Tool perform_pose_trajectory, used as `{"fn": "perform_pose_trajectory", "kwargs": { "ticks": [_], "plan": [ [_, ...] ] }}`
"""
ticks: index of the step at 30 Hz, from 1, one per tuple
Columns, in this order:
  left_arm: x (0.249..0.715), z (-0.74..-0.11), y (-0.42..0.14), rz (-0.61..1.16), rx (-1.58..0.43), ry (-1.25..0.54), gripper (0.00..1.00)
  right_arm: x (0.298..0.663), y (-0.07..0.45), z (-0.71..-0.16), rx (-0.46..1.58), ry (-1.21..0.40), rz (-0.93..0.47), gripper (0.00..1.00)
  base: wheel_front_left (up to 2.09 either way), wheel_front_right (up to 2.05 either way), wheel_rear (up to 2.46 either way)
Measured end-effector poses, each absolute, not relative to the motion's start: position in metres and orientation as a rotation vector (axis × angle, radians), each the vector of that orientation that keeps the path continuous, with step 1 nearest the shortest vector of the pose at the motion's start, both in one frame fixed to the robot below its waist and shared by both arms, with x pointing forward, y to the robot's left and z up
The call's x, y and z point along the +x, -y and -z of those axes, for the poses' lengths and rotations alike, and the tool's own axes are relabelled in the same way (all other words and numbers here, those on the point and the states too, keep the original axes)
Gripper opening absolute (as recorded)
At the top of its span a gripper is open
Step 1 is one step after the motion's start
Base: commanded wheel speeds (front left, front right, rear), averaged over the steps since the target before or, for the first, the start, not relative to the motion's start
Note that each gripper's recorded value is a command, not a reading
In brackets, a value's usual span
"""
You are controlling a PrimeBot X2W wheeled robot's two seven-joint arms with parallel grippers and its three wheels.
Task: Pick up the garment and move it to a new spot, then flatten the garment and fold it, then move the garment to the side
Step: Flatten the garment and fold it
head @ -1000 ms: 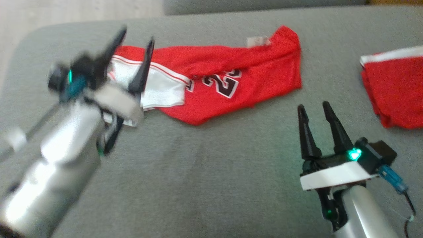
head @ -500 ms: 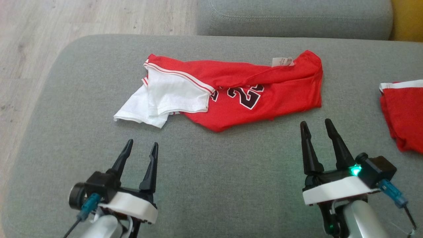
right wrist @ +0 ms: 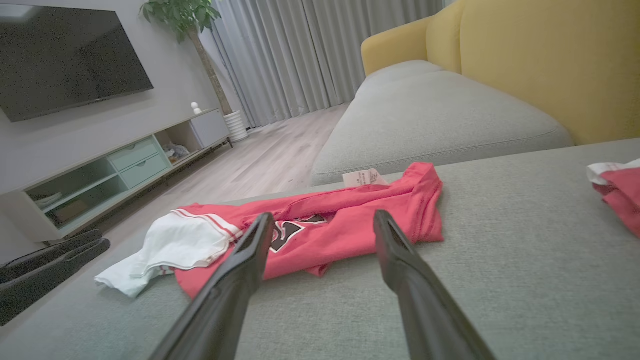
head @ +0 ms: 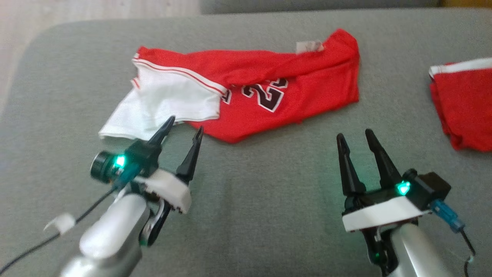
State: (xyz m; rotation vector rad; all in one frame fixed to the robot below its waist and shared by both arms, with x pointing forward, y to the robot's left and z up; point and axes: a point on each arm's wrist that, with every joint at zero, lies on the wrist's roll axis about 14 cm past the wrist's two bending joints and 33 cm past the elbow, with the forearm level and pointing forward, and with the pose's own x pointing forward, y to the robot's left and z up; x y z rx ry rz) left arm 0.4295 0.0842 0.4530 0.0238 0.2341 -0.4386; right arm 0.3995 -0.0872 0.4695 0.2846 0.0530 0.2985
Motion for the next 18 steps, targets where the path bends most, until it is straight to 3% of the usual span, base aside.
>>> {"fn": "perform_pose_trajectory", "kwargs": {
  "ticks": [8,18],
  "plan": [
    [0.470,-0.410,-0.059,0.509,0.134,-0.362,1.00,0.405,0.117,-0.452,0.274,-0.091,-0.206,1.00,0.00,0.00,0.00],
    [0.483,-0.375,-0.047,0.542,0.168,-0.446,1.00,0.403,0.141,-0.445,0.276,-0.106,-0.134,1.00,0.00,0.00,0.00]
  ]
}}
